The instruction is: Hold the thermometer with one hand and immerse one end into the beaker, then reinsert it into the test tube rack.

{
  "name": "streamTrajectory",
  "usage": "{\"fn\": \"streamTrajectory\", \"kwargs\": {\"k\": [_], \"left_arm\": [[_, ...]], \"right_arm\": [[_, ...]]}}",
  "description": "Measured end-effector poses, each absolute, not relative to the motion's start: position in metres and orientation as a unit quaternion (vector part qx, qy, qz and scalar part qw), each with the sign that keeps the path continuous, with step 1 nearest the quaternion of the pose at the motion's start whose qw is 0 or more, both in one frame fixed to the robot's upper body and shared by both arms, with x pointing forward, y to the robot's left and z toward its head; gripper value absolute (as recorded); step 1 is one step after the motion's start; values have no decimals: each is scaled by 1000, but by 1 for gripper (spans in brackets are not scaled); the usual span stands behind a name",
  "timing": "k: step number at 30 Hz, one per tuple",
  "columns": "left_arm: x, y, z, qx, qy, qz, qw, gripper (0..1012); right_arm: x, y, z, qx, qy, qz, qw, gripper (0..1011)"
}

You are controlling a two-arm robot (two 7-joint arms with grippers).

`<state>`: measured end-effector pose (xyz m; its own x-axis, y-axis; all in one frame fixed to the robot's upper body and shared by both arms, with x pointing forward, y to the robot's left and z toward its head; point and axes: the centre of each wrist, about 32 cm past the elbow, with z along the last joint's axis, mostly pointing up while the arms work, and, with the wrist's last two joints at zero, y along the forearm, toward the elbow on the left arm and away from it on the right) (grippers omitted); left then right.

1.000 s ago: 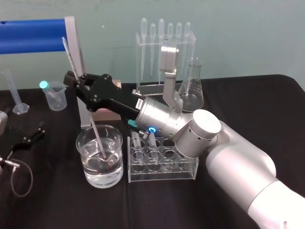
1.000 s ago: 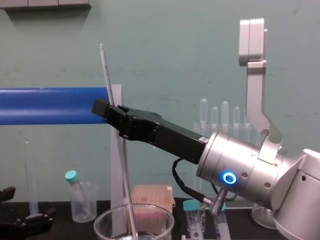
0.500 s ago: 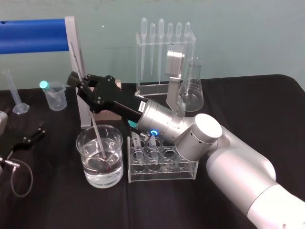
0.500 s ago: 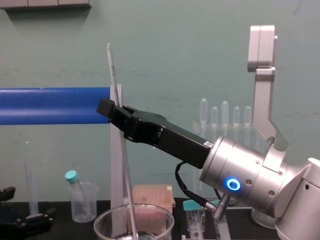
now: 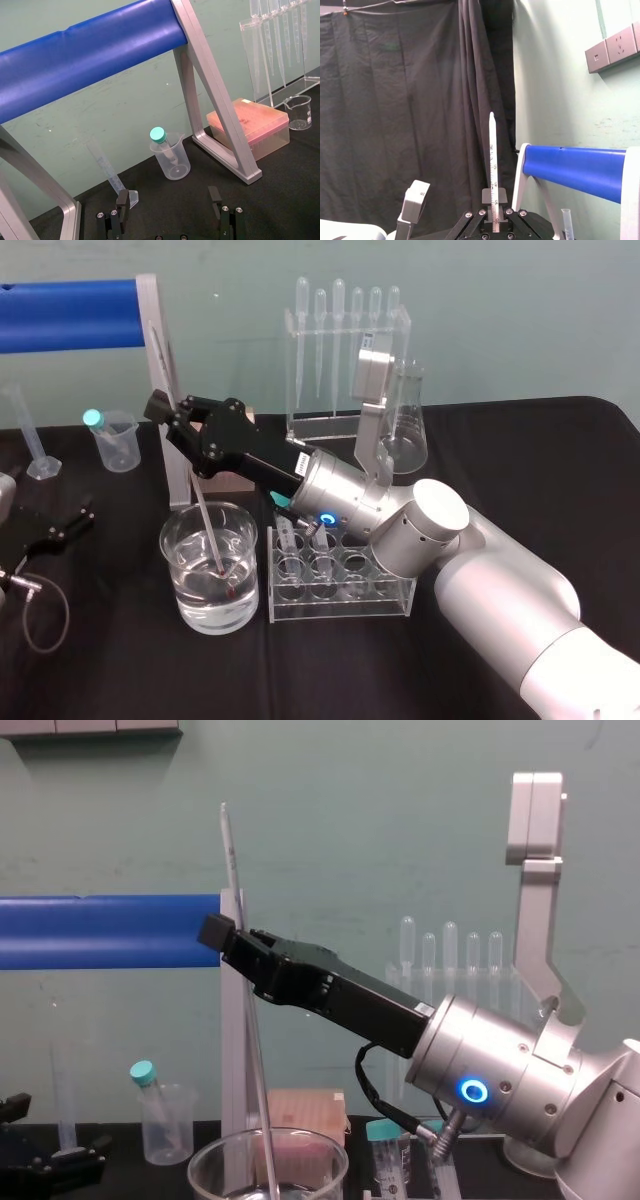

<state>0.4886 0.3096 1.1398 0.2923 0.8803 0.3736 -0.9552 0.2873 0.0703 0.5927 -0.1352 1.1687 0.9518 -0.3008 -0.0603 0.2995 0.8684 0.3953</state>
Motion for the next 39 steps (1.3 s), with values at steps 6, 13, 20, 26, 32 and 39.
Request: {"fn": "streamTrajectory", "kwargs": {"k": [6, 13, 20, 26, 32, 39], "left_arm": [[489, 310, 1140, 141, -132, 580, 791, 1008], [489, 310, 1140, 141, -132, 580, 791, 1008], [489, 310, 1140, 141, -132, 580, 791, 1008], [489, 310, 1140, 141, -132, 580, 791, 1008], [489, 310, 1140, 141, -132, 580, 791, 1008], [489, 310, 1140, 142, -132, 580, 791, 1008]], "right_arm": [[593, -135, 1169, 204, -2, -155, 967, 56], [593, -135, 1169, 204, -2, -155, 967, 56], [593, -135, 1169, 204, -2, -155, 967, 56], [592, -135, 1169, 204, -2, -155, 967, 57], [592, -135, 1169, 203, -2, -155, 967, 56], [592, -135, 1169, 203, -2, -155, 967, 56]]}}
